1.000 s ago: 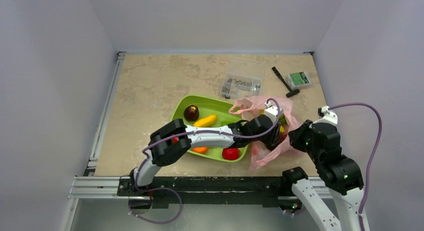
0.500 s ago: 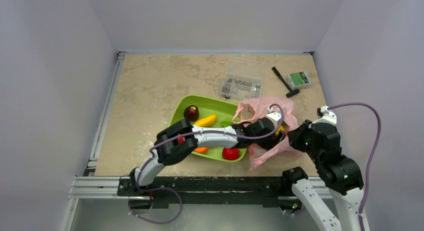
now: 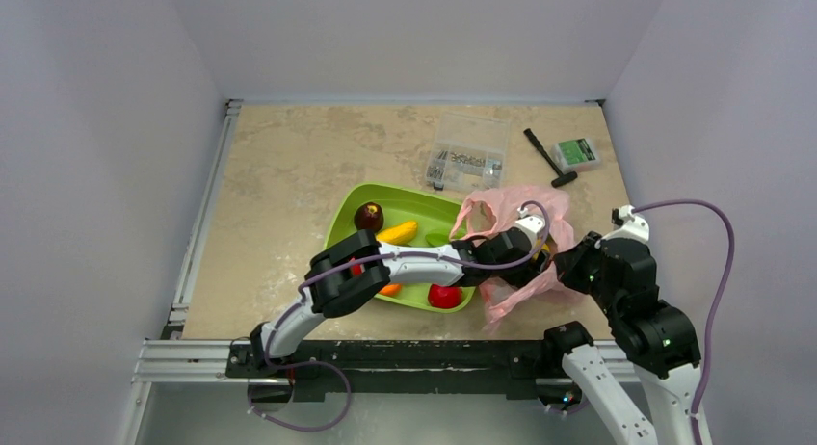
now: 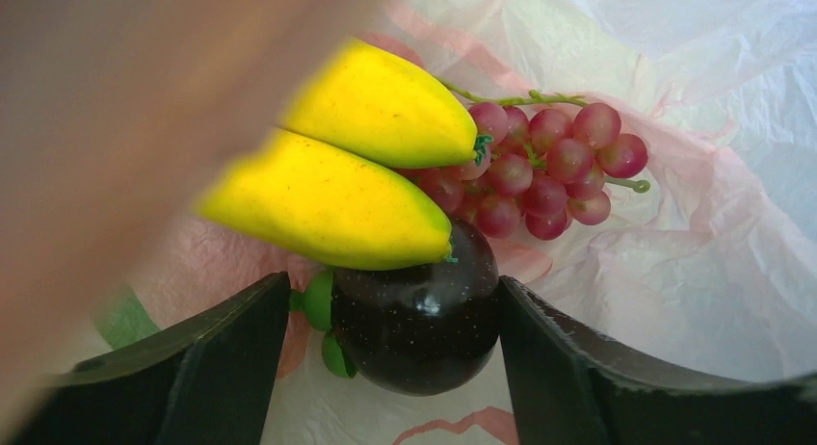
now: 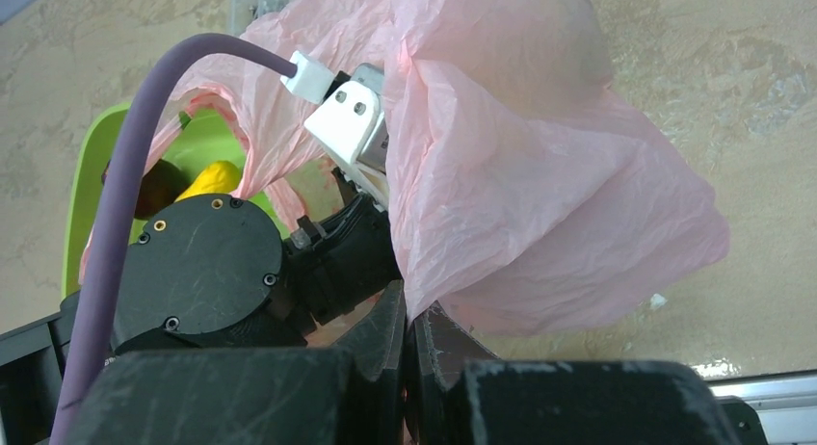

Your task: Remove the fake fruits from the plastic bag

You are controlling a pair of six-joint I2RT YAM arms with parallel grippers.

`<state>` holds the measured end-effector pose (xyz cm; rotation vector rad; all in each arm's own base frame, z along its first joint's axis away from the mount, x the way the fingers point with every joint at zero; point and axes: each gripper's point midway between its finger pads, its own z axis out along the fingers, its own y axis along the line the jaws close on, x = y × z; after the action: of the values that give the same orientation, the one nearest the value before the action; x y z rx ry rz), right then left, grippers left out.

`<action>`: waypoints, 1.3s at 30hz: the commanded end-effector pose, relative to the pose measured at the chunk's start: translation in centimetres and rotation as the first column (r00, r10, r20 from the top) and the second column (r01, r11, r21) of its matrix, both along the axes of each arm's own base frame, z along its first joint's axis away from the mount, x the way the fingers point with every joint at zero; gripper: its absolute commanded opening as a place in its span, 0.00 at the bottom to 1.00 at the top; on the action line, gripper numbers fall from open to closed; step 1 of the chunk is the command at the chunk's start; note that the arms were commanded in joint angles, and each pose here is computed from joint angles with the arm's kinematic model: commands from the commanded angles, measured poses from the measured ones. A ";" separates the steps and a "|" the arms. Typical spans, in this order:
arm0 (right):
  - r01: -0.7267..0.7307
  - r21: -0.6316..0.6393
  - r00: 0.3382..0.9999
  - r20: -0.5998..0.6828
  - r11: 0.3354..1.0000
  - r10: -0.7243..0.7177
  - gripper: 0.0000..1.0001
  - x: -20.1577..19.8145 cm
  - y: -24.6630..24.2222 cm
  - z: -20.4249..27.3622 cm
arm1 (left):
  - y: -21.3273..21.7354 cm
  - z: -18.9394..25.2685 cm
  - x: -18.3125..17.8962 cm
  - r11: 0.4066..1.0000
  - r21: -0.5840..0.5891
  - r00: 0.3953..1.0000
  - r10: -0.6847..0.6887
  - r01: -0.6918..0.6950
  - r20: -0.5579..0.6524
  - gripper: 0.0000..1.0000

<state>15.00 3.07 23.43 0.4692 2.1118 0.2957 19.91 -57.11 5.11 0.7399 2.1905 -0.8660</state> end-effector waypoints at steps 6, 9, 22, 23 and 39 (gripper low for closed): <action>0.001 0.016 0.999 0.041 1.000 -0.001 0.00 0.5 0.2 0.4 | 1.1 2.6 0.2 0.999 -0.007 0.998 -0.039 0.039 0.048 0.39; 0.007 0.018 0.999 0.041 1.000 -0.008 0.00 0.5 0.1 0.2 | 1.4 5.5 0.3 0.997 -0.054 0.997 -0.043 0.046 0.061 0.31; 0.037 0.019 0.998 0.048 0.999 -0.038 0.00 0.9 -0.2 -0.3 | 2.9 13.6 0.4 0.983 -0.162 0.991 -0.071 0.089 0.113 0.16; 0.037 0.019 0.998 0.049 0.999 -0.038 0.00 1.0 -0.2 -0.4 | 3.1 14.4 0.3 0.981 -0.172 0.990 -0.073 0.093 0.123 0.15; 0.057 0.018 0.998 0.034 0.998 -0.058 0.00 1.5 -0.3 -1.0 | 13.3 20.5 -3.5 0.971 -0.180 0.972 -0.121 0.158 0.200 0.07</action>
<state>15.73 3.10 21.91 0.5096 2.0954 0.2998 16.47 -46.90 24.18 0.8389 1.9232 -1.0634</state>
